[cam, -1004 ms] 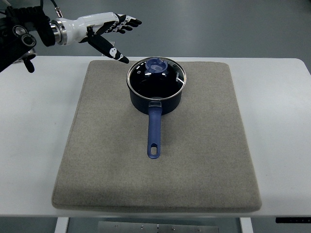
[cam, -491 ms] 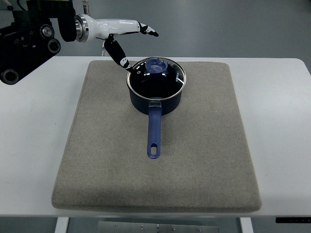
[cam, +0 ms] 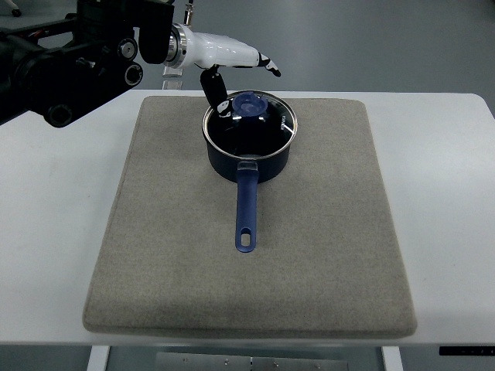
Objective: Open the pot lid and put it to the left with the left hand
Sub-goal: 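Move the left hand over the saucepan toward the blue lid knob, then lower the left hand onto the blue knob and close fingers around it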
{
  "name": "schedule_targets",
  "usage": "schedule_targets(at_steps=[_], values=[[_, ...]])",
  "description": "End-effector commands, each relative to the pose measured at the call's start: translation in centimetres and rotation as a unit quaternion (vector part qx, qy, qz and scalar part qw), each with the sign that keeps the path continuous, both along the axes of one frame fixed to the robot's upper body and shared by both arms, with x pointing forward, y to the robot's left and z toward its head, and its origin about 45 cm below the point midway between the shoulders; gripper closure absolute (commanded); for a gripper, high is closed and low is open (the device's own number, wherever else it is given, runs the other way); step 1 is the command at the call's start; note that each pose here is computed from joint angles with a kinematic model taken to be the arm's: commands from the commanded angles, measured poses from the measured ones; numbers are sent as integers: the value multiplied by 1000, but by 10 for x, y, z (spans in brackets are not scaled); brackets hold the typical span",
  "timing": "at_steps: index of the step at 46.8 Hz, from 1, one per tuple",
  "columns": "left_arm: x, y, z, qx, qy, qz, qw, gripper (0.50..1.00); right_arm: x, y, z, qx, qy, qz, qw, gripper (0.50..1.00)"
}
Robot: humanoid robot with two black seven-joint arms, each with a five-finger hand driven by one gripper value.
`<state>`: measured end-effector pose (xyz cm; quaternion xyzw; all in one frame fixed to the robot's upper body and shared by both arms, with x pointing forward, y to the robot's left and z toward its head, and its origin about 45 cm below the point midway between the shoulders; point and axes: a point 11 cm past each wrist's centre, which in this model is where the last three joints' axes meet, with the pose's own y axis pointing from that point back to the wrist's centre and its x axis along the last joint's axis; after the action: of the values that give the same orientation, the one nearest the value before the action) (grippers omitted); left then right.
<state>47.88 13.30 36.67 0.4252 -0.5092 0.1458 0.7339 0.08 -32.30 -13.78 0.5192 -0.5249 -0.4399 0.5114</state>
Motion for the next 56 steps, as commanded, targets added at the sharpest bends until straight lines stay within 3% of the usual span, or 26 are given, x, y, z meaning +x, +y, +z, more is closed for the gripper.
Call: schedule_targets(at_steps=[1,22,52,56], values=[[-1,-2,-2,8,5,1,1000,512,0,0,0,0,0,0,1000,583],[1,-2,-18,45,13,10,999,519,0,0,0,0,0,0,1000,583],[3,-4,-32,52,21,18,998,570,0,0,0,0,0,0,1000,583],[3,-7,-34,54,22,14,998,596,0,0,0,0,0,0,1000,583]])
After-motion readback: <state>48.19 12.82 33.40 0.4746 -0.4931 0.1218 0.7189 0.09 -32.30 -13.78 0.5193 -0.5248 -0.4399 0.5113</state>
